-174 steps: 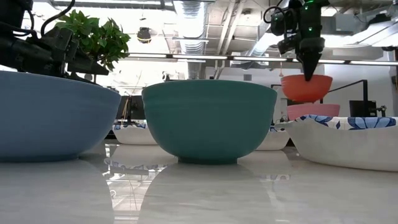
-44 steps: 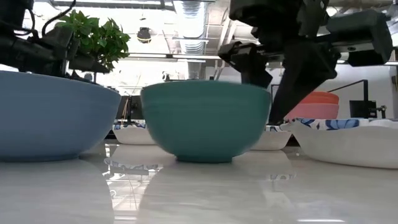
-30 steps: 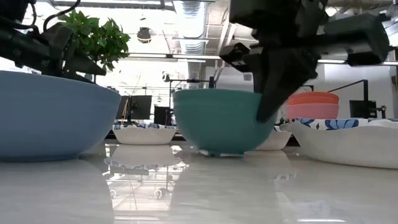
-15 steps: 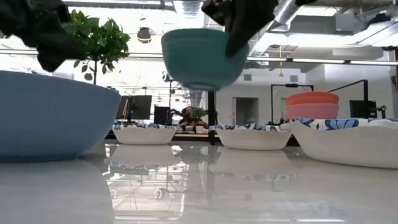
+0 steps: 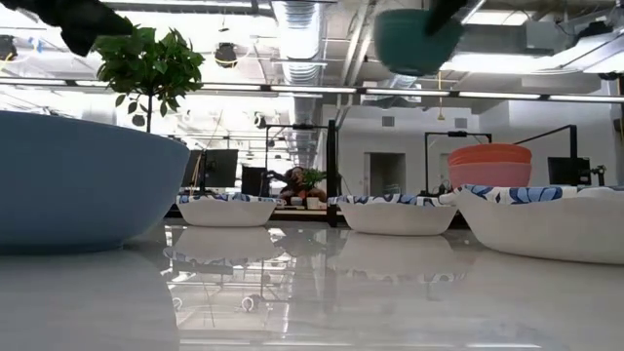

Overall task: Place and stack bowls onto a shelf
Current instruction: Stack the green bowl on top of the orange bowl on the shelf

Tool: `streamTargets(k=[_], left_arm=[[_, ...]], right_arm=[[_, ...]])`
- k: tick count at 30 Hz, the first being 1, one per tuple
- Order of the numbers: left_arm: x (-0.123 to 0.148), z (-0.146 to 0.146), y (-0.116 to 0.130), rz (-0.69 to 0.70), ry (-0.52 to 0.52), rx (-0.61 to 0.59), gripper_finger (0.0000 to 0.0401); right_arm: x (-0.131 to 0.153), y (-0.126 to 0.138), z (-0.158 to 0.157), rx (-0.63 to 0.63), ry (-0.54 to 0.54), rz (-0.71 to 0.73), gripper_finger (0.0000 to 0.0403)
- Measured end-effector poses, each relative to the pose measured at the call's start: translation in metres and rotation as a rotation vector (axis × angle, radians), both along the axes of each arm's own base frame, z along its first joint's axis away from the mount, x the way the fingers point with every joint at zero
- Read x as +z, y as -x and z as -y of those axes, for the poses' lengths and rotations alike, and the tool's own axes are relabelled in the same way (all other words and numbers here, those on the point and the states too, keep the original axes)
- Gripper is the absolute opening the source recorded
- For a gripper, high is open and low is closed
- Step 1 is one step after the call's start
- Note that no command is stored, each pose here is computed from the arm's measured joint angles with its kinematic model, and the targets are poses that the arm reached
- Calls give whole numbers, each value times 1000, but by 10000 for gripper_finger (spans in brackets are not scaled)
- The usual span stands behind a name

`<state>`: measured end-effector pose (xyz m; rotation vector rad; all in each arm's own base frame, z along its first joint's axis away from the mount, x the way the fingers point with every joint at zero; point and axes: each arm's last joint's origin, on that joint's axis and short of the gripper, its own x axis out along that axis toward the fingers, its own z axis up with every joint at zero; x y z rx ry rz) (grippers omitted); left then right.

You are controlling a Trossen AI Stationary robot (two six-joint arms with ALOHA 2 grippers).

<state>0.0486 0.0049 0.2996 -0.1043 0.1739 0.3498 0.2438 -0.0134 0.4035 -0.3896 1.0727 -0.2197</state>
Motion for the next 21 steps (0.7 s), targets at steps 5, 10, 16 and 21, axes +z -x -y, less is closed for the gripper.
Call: streamTargets(k=[5, 10, 16, 21], left_arm=[[-8, -5, 12, -15, 4, 101, 0], [-6, -8, 27, 71, 25, 108, 0], [-6, -12, 42, 147, 40, 122, 0], [-9, -10, 35, 115, 32, 125, 0]], right_arm=[[-1, 40, 33, -241, -30, 83, 25], [-27, 60, 57, -382, -34, 25, 25], [-52, 67, 82, -438, -28, -31, 25], [-65, 74, 101, -477, -69, -62, 25]])
